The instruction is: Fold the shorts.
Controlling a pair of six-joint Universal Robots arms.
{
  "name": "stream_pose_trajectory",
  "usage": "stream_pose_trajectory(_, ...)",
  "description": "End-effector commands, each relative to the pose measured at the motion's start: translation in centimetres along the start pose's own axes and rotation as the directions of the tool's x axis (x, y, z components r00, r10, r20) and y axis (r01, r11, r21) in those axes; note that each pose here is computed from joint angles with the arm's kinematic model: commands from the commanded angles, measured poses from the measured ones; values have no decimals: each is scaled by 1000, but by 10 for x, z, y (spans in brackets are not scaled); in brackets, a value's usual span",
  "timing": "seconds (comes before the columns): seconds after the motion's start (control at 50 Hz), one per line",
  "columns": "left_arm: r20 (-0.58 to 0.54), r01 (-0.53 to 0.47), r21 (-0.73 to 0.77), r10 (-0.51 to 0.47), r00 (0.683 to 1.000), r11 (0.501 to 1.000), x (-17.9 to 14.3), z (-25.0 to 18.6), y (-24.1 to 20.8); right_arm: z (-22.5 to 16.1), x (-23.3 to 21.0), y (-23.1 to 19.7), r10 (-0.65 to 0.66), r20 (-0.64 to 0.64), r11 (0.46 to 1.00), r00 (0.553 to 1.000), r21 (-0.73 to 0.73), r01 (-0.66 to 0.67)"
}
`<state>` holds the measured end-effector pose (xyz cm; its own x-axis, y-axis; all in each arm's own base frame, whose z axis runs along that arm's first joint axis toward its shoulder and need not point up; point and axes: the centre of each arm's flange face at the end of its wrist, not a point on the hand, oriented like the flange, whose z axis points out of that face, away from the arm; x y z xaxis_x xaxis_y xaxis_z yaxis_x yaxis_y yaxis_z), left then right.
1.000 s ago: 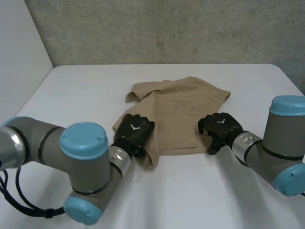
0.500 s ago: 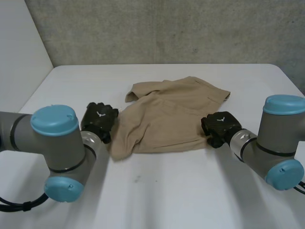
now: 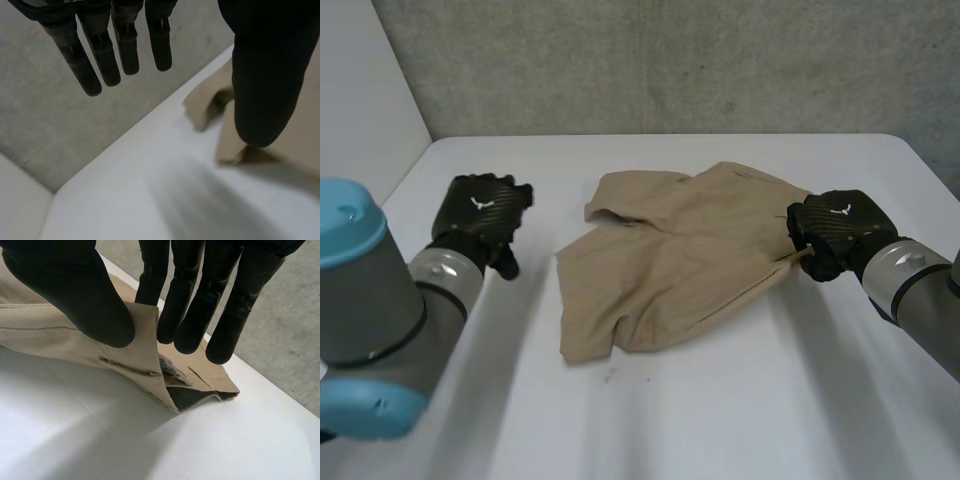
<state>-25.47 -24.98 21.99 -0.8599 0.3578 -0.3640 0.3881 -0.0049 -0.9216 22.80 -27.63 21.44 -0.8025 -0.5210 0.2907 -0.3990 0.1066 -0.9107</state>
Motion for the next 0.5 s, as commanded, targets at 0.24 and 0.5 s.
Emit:
stream_pose_trajectory(0.24, -208, 132, -209, -176, 962, 969, 68, -54, 39, -15, 3, -8, 5, -20, 1000, 1000, 27, -4)
stream_pose_trajectory(0.5, -180, 123, -276, -177, 968, 953, 68, -39, 65, -17, 11, -3, 15, -38, 1000, 999, 14, -14)
